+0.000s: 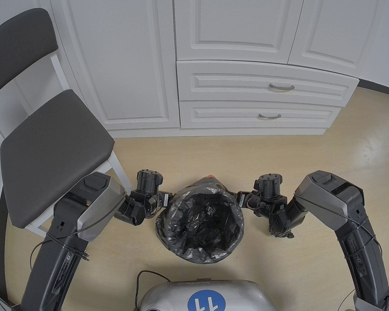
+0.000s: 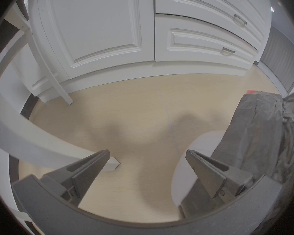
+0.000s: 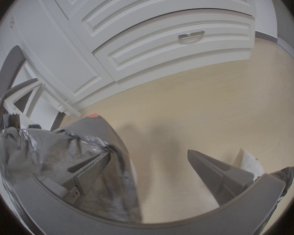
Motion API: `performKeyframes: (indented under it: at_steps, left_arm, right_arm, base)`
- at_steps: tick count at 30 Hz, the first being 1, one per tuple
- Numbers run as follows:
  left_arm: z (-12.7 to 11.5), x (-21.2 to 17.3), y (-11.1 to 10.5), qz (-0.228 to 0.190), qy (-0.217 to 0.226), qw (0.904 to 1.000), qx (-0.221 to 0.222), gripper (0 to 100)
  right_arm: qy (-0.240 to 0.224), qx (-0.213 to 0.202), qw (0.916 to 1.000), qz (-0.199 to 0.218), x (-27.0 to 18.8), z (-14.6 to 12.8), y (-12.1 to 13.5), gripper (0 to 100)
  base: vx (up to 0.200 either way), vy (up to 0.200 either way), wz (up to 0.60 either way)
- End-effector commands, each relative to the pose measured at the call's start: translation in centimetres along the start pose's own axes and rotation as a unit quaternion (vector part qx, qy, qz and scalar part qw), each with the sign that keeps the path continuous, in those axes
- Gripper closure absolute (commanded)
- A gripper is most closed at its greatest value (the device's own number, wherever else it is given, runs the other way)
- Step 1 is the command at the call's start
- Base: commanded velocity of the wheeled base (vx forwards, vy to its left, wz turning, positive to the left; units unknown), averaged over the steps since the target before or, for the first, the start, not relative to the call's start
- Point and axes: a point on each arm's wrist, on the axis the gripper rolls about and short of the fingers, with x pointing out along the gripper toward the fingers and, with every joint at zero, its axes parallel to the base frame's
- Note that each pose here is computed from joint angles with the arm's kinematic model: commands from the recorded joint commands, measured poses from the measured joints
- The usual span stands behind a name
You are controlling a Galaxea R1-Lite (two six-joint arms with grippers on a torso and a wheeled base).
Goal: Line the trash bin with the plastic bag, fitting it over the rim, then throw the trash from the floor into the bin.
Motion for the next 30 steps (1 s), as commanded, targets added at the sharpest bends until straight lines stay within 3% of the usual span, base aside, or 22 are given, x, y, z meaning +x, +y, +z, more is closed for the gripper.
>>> performKeyframes:
  at_steps: [1, 15, 30]
  left_arm:
    - [0.5, -0.6, -0.4, -0.001, -0.015, 0.9999, -0.001, 0]
    - [0.4, 0.5, 2.2, 0.027, -0.02, 0.9994, -0.013, 0]
    - [-1.5, 0.8, 3.3, 0.071, -0.006, 0.9969, 0.035, 0]
  right_arm:
    - [-0.017, 0.005, 0.9998, -0.012, 0.5, 0.9, -1.1, 0]
    - [-0.046, 0.01, 0.9986, -0.023, 1.8, 1.0, -1.2, 0]
    - [-0.048, 0.011, 0.9986, -0.021, 1.8, 1.1, -1.0, 0]
  base:
    - [0.0, 0.0, 0.0]
    - [0.0, 0.0, 0.0]
    - [0.0, 0.0, 0.0]
